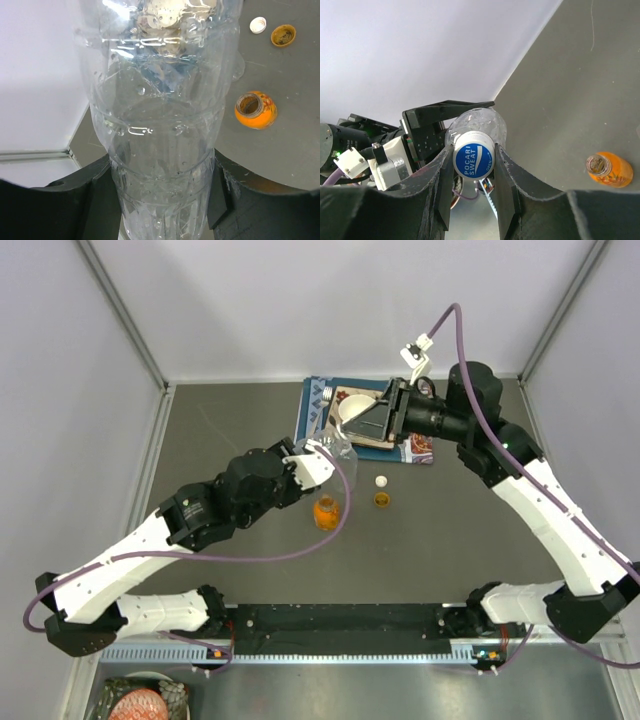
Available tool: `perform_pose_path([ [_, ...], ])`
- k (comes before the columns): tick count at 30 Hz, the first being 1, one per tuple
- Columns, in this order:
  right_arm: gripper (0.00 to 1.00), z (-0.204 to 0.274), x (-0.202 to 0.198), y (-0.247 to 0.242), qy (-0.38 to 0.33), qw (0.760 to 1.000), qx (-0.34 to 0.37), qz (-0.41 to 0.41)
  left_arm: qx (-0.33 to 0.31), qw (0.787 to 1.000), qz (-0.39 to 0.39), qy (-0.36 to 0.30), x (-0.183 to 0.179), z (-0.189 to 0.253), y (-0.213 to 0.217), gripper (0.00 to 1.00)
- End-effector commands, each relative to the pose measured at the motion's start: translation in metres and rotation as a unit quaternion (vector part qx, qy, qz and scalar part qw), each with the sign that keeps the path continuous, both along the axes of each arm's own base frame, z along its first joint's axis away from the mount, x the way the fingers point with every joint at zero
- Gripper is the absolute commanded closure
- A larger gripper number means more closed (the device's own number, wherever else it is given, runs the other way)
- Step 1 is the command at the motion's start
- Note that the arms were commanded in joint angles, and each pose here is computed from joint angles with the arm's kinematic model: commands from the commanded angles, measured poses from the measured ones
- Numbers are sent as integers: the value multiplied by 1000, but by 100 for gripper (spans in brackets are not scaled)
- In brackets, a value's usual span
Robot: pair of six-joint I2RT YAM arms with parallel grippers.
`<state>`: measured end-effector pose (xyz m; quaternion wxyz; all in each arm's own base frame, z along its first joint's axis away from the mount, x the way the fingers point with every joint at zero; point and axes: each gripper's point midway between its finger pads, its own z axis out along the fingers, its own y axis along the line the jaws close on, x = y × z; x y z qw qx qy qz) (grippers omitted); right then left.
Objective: Screw on the bottle caps
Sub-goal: Screw the bottle cap onto the plastic bottle.
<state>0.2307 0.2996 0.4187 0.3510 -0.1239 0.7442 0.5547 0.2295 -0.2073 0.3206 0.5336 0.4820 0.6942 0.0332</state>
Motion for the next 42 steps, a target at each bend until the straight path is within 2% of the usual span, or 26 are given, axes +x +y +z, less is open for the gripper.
perform_pose_path([
  [1,66,19,-28,27,-29,996,14,77,-115,989,-91,-31,-10,52,-57,61],
  [5,63,26,-26,28,-39,996,17,78,-127,988,-82,-36,-8,61,-54,62],
  [7,57,30,-26,29,-46,996,19,79,-134,987,-82,-37,-9,65,-52,62],
  [10,54,35,-24,30,-53,995,20,79,-143,986,-79,-38,-9,71,-51,62],
  [17,50,45,-22,32,-65,994,26,80,-157,984,-74,-40,-8,79,-46,64],
  [23,47,71,-27,26,-102,991,34,80,-166,983,-66,-33,-7,76,-40,64],
  [36,28,144,-33,-2,-216,973,56,53,-177,982,-71,17,-16,48,-29,64],
  [42,21,162,-15,-28,-247,967,55,8,-196,973,-101,63,-34,39,-31,62],
])
